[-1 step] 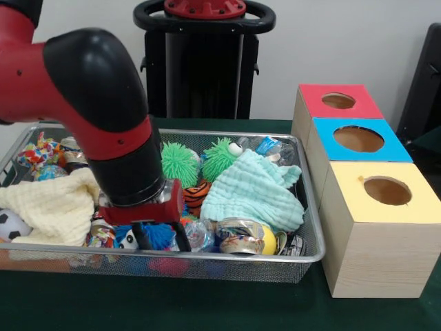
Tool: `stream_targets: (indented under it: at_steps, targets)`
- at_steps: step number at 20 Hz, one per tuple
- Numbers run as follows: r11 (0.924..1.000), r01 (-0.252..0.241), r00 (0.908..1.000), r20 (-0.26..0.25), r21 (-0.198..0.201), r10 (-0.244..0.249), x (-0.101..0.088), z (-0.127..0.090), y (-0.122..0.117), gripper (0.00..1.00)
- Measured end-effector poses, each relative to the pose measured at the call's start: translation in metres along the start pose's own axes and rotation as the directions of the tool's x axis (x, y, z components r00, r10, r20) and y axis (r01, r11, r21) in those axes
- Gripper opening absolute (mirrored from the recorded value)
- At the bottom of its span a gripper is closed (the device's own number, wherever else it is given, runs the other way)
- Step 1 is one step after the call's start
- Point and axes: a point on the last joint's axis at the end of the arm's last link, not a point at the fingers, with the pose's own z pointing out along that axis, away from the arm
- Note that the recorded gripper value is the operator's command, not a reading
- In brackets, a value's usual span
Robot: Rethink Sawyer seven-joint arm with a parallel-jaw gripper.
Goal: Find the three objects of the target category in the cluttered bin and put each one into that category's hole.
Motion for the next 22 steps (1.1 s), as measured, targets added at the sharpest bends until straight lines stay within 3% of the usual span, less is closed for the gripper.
stream_targets:
  at_steps: [9, 17, 22]
  targets:
    - [0.9981, -0.026, 0.9996, -0.01, -0.056, 0.026, -0.001, 0.001, -0.009, 1.0]
    - [0.9985, -0.019, 0.9997, -0.018, -0.051, 0.018, -0.002, -0.009, -0.009, 1.0]
    - [0.9992, -0.01, 0.9998, -0.016, -0.038, 0.009, -0.01, -0.035, -0.008, 1.0]
